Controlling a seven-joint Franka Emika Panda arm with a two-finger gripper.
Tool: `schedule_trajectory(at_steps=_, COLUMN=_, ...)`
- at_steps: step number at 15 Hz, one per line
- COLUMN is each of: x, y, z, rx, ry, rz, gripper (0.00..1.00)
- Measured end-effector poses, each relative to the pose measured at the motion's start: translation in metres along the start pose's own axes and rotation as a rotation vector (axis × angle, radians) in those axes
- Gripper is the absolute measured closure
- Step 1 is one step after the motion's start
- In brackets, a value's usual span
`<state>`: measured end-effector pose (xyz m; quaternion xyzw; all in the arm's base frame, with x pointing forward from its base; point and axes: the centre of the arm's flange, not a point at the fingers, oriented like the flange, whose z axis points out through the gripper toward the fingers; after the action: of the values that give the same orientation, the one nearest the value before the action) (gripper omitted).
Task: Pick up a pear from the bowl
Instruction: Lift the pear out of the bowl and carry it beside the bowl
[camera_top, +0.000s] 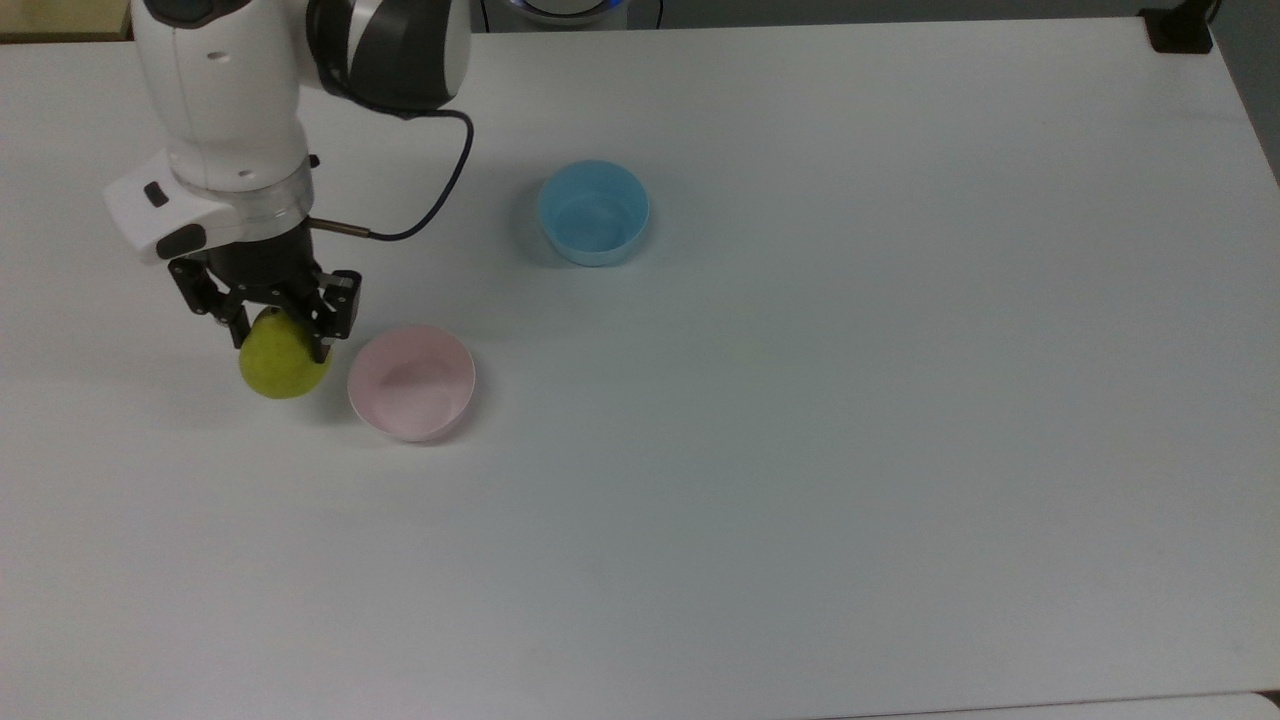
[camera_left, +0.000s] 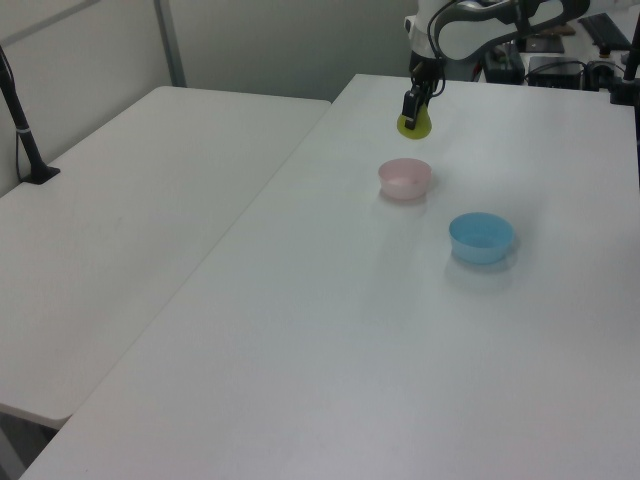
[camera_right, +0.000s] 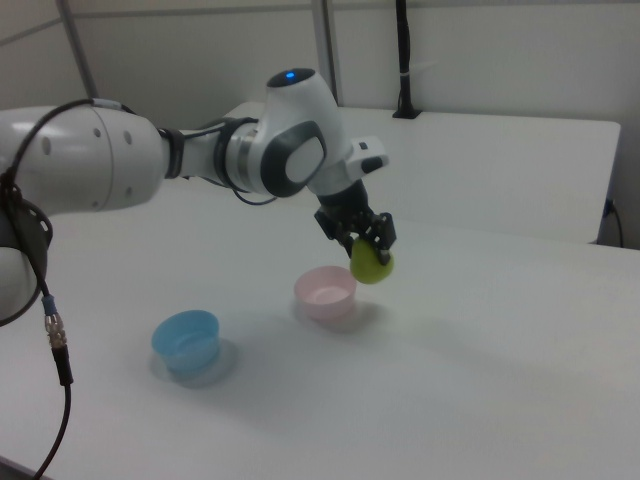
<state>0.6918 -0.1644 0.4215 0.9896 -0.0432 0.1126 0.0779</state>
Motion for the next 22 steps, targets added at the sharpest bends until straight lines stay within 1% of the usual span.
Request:
schedule_trajectory(at_steps=6, x=-0.001, y=0.027, z=0.053, rx=-0.015, ry=0.043, rz=-0.010, gripper=0.33)
schedule_trajectory(at_steps=10, x=-0.002, y=0.036, z=0.079, rx=-0.022, ry=0.074, rz=-0.005, gripper=0.33)
schedule_trajectory(at_steps=13, x=-0.004, y=0.039, z=0.095, rx=-0.025, ry=0.084, rz=-0.002, gripper=0.33)
schedule_trajectory(at_steps=16, x=-0.003, y=0.041, z=0.097, rx=-0.028, ry=0.099, rz=0.000, gripper=0.34)
schedule_trajectory(at_steps=18, x=-0.003, y=0.042, z=0.096, rx=-0.028, ry=0.100, rz=0.001, gripper=0.32)
schedule_trajectory(at_steps=19, x=-0.002, y=0.042, z=0.094, rx=-0.029, ry=0.104, rz=0.001, gripper=0.25)
schedule_trajectory(at_steps=20, x=0.001, y=0.043, z=0.089, rx=-0.031, ry=0.113, rz=0.002, gripper=0.15)
schedule_trajectory(at_steps=21, x=0.004, y=0.044, z=0.082, rx=-0.033, ry=0.126, rz=0.002, gripper=0.09)
schedule_trajectory(at_steps=22, x=0.007, y=0.043, z=0.073, rx=-0.034, ry=0.139, rz=0.005, gripper=0.09)
